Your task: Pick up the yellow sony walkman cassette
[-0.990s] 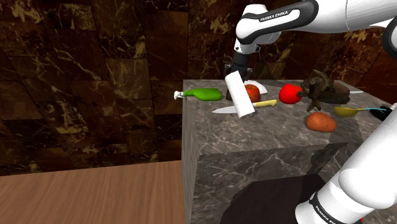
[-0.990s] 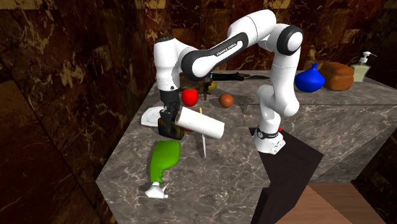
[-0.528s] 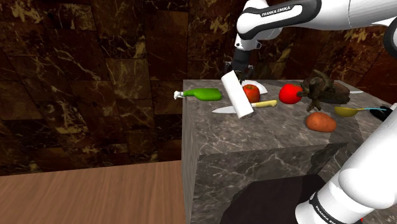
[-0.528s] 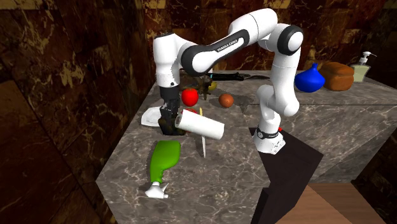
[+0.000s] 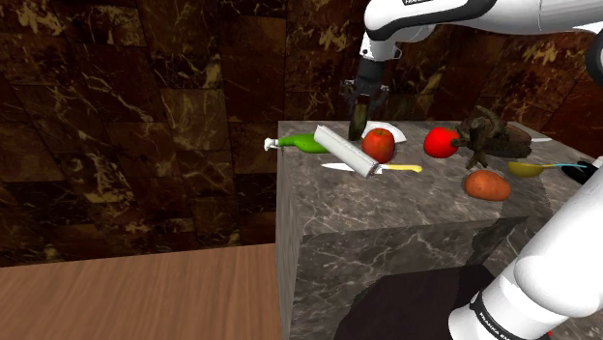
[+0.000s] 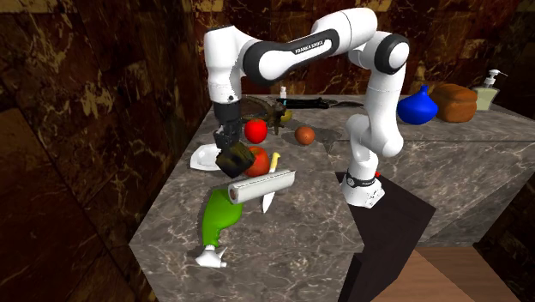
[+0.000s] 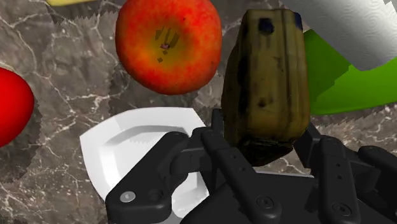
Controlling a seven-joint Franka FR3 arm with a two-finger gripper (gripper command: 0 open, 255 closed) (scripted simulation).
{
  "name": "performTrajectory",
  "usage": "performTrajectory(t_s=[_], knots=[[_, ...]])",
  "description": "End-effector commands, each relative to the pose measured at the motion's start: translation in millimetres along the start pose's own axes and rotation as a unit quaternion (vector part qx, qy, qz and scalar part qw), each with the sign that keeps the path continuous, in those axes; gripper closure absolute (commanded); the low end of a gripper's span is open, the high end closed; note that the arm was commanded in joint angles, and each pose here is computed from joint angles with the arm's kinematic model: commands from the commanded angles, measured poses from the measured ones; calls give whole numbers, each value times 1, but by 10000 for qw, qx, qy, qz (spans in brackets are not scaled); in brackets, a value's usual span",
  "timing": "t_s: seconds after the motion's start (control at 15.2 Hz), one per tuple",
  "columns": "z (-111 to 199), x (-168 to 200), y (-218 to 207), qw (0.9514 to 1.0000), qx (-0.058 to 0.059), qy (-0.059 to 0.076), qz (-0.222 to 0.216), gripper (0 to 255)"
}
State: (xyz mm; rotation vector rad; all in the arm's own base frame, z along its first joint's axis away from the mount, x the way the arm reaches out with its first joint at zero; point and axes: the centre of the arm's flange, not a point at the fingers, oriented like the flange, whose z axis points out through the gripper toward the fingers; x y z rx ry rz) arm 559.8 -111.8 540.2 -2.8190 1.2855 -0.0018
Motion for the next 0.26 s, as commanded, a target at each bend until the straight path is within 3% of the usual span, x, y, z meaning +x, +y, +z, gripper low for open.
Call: performTrajectory(t_s=[0.0, 0.2], knots=[[-12, 0, -1, 10000, 1, 1, 1, 255], [-18, -1, -1, 10000, 1, 1, 1, 255]])
